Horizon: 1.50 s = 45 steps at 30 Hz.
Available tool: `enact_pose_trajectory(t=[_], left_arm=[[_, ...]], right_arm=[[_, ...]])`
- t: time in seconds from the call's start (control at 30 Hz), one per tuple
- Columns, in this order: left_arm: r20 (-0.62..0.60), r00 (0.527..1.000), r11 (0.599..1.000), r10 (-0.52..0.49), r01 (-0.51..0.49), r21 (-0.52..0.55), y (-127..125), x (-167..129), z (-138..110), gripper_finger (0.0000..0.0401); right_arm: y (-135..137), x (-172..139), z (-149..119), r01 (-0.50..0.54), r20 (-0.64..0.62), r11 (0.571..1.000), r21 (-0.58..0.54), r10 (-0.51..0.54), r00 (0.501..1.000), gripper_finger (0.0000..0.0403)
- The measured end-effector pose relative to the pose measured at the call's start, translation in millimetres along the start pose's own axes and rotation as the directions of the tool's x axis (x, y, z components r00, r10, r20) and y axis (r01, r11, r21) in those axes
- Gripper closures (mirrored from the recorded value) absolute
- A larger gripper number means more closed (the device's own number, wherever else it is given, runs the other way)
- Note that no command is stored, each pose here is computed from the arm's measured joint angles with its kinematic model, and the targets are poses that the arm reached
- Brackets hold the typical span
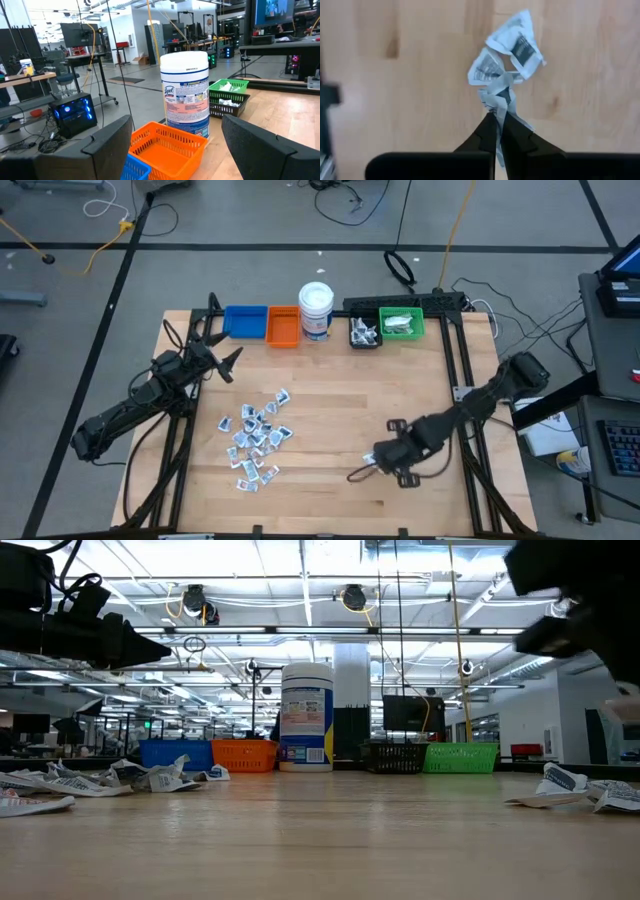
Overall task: Pick & Place First Aid Supplies
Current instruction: Put the towelette pack into the black bin
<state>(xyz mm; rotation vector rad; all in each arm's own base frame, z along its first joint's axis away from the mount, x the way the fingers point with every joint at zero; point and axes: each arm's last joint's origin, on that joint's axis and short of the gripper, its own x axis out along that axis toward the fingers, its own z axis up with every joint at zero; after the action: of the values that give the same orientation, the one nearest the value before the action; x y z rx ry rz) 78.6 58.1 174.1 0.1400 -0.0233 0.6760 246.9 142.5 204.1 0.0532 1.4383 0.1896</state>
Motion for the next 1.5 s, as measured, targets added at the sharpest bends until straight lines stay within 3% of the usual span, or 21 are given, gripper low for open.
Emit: enact_pose_trajectory(t=[0.13, 0.3, 0.4, 0.63, 0.87, 1.1, 1.3, 1.5], left_arm=[[0.000, 1.000, 1.000, 0.000, 0.000, 0.000, 0.0, 0.0, 0.0, 0.0091], [0.000, 1.000, 1.000, 0.000, 0.000, 0.000, 0.0, 0.0, 0.0, 0.0091], [0.000, 1.000, 1.000, 0.000, 0.000, 0.000, 0.0, 0.0, 0.0, 0.0091], [0.000, 1.000, 1.000, -0.001, 0.001, 0.000, 0.0, 0.0, -0.1, 0.0091], [0.001, 1.000, 1.000, 0.000, 0.000, 0.000, 0.0, 0.0, 0.1, 0.0091], [0.000, 1.000, 1.000, -0.001, 0.001, 0.000, 0.0, 0.0, 0.0, 0.0091], [0.000, 1.000, 1.000, 0.000, 0.000, 0.000, 0.0, 0.0, 0.1, 0.0091], [0.000, 1.000, 1.000, 0.000, 0.000, 0.000, 0.0, 0.0, 0.1, 0.0091]], right_arm=[[-21.1, -14.3, 12.7, -0.065, -0.010, 0.991, -0.120, 0.064, 0.998, 0.0399], [-49.5, -31.2, 23.5, -0.041, -0.018, 0.969, -0.244, 0.037, 0.999, 0.0398], [-66.4, -38.2, 29.5, -0.029, 0.002, 0.967, -0.253, 0.031, 1.000, 0.0398], [-125.5, -46.7, 34.8, 0.033, 0.044, 0.997, -0.063, -0.030, 0.999, 0.0398], [-195.0, -58.7, 25.5, 0.128, 0.066, 0.990, 0.062, -0.132, 0.989, 0.0397], [-249.7, -70.2, 5.0, 0.167, 0.078, 0.970, 0.178, -0.183, 0.980, 0.0397], [-280.7, -76.9, -11.3, 0.184, 0.088, 0.941, 0.284, -0.216, 0.972, 0.0397], [-313.9, -72.9, -8.4, 0.185, 0.082, 0.916, 0.356, -0.228, 0.970, 0.0397]])
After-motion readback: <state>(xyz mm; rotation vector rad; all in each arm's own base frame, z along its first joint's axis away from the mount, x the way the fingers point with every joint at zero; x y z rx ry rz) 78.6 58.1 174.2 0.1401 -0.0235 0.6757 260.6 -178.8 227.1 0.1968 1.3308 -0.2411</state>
